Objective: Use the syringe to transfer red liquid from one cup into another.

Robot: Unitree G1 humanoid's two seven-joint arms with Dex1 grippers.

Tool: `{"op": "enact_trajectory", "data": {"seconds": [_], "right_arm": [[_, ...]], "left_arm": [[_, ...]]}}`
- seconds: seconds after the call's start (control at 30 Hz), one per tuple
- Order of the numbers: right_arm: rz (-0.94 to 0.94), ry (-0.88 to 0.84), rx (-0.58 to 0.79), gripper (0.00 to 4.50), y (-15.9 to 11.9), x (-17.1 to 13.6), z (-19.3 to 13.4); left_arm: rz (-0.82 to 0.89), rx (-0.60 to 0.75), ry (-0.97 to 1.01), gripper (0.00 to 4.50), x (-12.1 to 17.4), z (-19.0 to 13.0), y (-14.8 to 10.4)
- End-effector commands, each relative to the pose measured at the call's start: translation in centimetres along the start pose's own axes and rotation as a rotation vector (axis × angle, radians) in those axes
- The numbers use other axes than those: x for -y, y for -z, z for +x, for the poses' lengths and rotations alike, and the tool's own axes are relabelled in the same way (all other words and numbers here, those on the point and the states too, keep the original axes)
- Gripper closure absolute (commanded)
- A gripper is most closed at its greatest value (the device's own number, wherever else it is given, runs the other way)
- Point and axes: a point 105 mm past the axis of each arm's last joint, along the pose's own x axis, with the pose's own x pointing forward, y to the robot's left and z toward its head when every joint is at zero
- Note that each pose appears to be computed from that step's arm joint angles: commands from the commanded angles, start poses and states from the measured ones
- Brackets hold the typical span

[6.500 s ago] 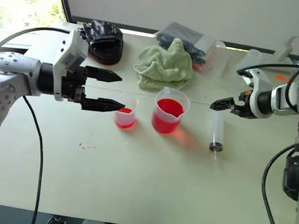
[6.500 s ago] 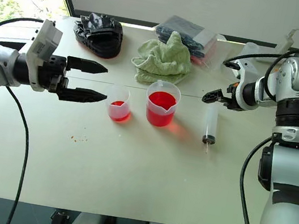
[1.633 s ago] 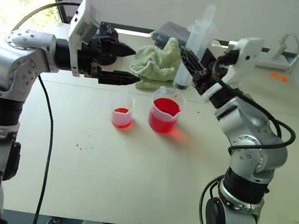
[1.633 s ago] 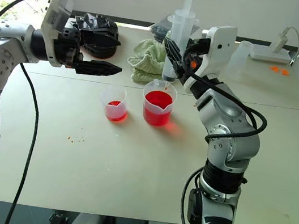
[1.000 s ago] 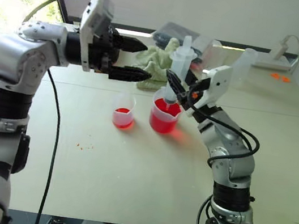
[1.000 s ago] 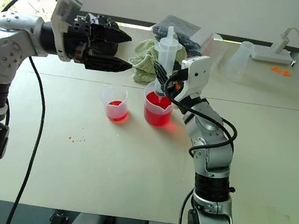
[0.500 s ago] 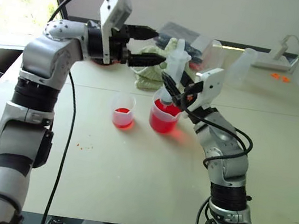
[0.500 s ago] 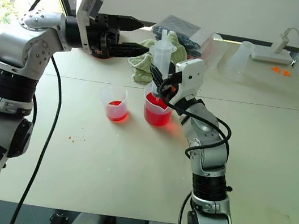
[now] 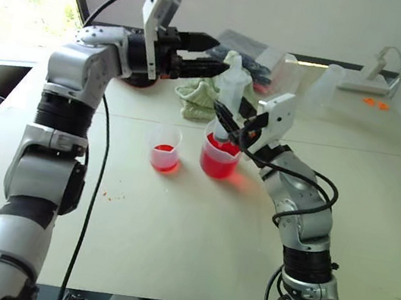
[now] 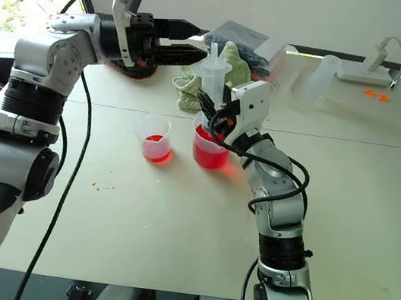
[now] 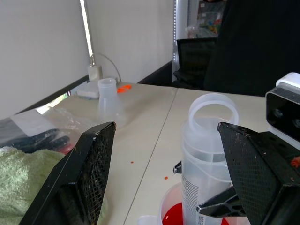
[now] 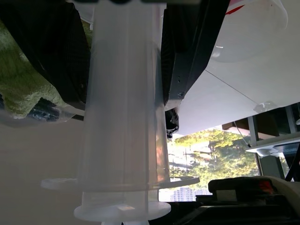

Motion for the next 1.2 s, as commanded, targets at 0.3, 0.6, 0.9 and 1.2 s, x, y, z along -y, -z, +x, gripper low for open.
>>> {"op": "enact_trajectory", "data": {"seconds": [0.3, 0.6, 0.9, 1.2], "right_arm": [[-0.060, -0.040, 0.051, 3.04, -1.4, -0.9, -0.2], [-0.064, -0.036, 0.049, 3.04, -1.3, -0.9, -0.3], [-0.070, -0.032, 0.045, 3.04, -0.9, -0.9, -0.2], [-0.050, -0.037, 0.037, 3.04, 0.2, -1.3, -0.2]], "left_arm": [[0.036, 0.035, 0.060, 0.84, 0.5, 1.0, -1.3], [0.022, 0.059, 0.084, 3.16, 0.8, 1.9, -1.4], [0.015, 0.081, 0.104, 4.43, 1.3, 2.2, -1.7], [0.020, 0.085, 0.125, 4.43, 1.9, 2.2, -2.1]]}}
